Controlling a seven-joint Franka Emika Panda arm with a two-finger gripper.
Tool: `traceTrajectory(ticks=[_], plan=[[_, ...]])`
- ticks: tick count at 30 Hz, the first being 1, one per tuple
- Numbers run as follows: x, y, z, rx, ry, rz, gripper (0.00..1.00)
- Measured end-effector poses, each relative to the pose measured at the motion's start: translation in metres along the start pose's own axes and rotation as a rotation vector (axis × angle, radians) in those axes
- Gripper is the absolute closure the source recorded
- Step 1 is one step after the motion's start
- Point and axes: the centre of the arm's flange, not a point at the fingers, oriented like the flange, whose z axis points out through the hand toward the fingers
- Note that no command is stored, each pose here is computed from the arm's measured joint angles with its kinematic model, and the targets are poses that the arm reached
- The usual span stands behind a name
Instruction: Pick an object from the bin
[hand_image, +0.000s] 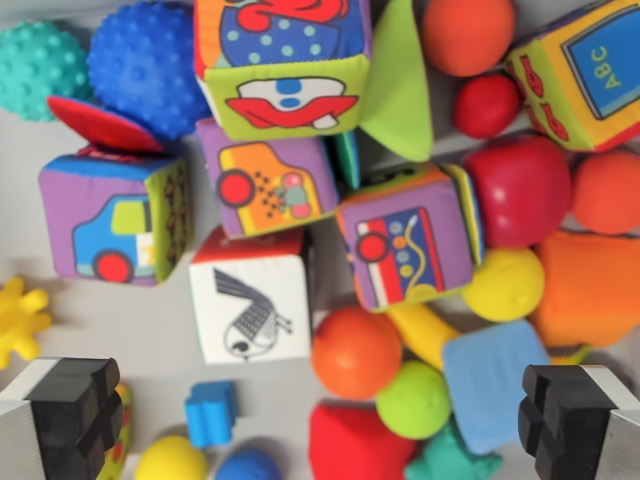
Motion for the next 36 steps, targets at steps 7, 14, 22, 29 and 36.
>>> traceTrajectory(ticks=[7,14,22,29,36], plan=[[0.002,-0.009,0.019,-0.0031,-0.0007,0.018,0.00],[0.004,-0.020,0.043,-0.0065,-0.0010,0.040,0.00],[0.007,-0.034,0.071,-0.0097,-0.0006,0.068,0.00],[0.009,-0.046,0.096,-0.0127,-0.0005,0.093,0.00],[0.012,-0.060,0.124,-0.0156,-0.0005,0.120,0.00]])
